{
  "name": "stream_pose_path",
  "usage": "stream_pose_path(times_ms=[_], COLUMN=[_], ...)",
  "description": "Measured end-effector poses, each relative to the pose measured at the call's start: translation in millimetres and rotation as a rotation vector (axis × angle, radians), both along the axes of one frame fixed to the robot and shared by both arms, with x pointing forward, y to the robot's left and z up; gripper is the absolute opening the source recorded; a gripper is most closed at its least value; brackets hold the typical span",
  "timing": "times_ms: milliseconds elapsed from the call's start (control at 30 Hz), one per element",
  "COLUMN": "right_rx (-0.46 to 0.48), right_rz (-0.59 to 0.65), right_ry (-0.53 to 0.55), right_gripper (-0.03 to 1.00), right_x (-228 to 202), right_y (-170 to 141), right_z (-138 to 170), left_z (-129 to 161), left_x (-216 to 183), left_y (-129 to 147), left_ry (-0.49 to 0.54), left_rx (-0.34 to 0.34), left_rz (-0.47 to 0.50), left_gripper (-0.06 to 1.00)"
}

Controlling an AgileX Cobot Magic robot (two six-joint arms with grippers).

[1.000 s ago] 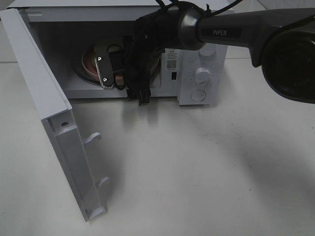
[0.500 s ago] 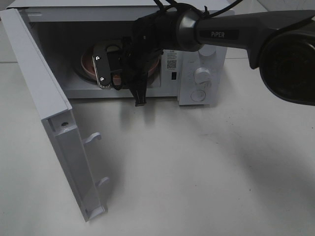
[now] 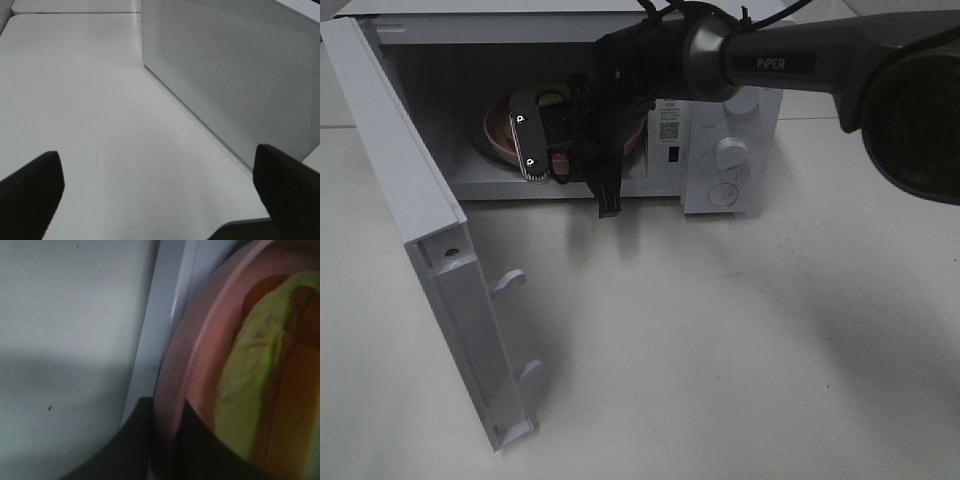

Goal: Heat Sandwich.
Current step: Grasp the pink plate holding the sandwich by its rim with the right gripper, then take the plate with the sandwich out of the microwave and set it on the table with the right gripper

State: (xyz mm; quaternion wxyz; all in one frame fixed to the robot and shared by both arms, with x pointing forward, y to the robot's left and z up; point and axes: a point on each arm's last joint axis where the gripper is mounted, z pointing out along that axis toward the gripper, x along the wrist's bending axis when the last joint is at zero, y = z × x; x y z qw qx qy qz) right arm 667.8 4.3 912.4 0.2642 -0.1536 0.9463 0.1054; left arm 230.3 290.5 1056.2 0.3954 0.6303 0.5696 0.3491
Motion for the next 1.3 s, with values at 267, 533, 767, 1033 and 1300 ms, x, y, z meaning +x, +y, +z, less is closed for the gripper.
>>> stream_pose_path(times_ms=[267, 533, 767, 1033, 1300], right_rx=[-0.066, -0.083, -0.080, -0.090, -0.114], right_rz=[0.091, 0.135, 0.141, 0.201, 0.282], right_ry=[-0.001, -0.014, -0.003, -0.008, -0.008], right_gripper=[0.12, 0.12, 0.12, 0.12, 0.12], right_x=[-13.2, -25.6, -37.9, -55.5, -70.7], right_y=[-9.3, -17.4, -24.7, -31.2, -39.6], right_z=[1.9, 5.4, 14.1, 20.6, 26.5], left_z=[-0.1, -0.1, -0.1, -0.1, -0.1], left_x=[0.0, 0.0, 0.0, 0.0, 0.0], left_y=[0.0, 0.0, 0.0, 0.0, 0.0], left_ry=[0.001, 0.001, 0.001, 0.001, 0.001], left_rx=[0.000, 0.000, 0.000, 0.000, 0.000], left_rz=[0.000, 0.000, 0.000, 0.000, 0.000], left_gripper=[0.96, 0.96, 0.96, 0.96, 0.96])
